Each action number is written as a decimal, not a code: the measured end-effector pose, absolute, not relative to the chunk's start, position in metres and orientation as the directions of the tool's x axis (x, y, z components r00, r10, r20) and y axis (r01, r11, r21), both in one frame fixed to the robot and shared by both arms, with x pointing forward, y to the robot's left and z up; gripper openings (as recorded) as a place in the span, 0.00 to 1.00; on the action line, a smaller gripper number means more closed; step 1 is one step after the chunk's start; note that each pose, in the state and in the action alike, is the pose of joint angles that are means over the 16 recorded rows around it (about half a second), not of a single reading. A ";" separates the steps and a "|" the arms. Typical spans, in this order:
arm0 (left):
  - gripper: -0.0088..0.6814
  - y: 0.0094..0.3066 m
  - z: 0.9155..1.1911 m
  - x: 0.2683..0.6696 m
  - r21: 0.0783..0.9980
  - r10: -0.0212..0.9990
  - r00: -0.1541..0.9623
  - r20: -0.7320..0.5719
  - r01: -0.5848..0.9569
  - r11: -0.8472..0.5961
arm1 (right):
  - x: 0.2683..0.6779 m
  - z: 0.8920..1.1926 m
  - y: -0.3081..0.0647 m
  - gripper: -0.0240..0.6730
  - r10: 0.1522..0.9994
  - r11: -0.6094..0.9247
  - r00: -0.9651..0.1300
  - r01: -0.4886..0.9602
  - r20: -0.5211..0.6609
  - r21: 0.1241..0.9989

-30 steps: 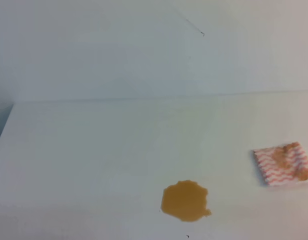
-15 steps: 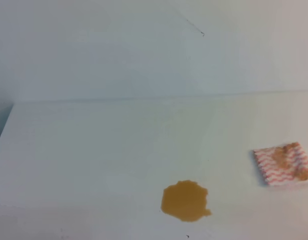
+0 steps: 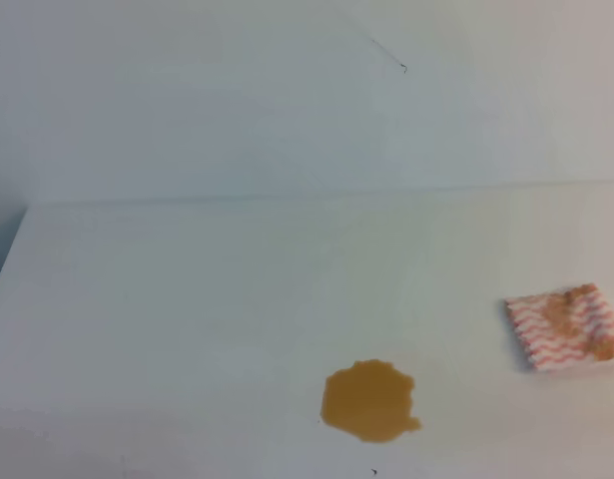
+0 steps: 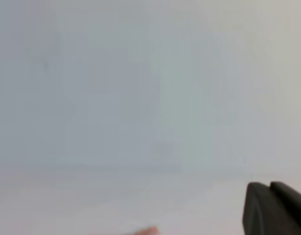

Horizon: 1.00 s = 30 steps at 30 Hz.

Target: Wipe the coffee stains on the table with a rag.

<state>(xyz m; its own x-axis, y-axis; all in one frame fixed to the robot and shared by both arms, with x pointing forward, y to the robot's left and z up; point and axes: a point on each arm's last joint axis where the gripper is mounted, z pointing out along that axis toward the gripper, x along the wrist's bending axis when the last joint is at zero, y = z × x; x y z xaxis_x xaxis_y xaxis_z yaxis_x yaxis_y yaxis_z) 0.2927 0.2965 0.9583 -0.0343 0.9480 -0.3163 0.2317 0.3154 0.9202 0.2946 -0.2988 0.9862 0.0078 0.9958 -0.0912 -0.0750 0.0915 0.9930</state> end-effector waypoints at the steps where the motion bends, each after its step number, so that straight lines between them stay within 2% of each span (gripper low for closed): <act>1: 0.01 0.297 0.958 0.293 0.920 0.948 -0.034 -0.316 0.232 0.315 | 0.294 0.989 -0.298 0.03 0.996 0.094 0.003 -0.112 -0.094 0.989; 8: 0.01 0.296 0.959 0.293 0.920 0.948 -0.034 -0.316 0.232 0.315 | 0.291 1.007 -0.294 0.03 0.995 0.092 -0.019 -0.304 -0.102 0.948; 16: 0.01 0.296 0.959 0.293 0.921 0.948 -0.033 -0.316 0.230 0.315 | 0.287 1.016 -0.293 0.03 0.996 0.065 -0.030 -0.394 -0.084 0.917; 25: 0.01 0.296 0.959 0.293 0.921 0.948 -0.033 -0.316 0.230 0.315 | 0.285 1.034 -0.298 0.03 1.000 0.002 -0.005 -0.384 -0.005 0.923; 30: 0.01 0.296 0.959 0.293 0.920 0.948 -0.034 -0.316 0.232 0.315 | 0.291 1.057 -0.299 0.03 1.000 0.008 0.002 -0.235 -0.008 0.972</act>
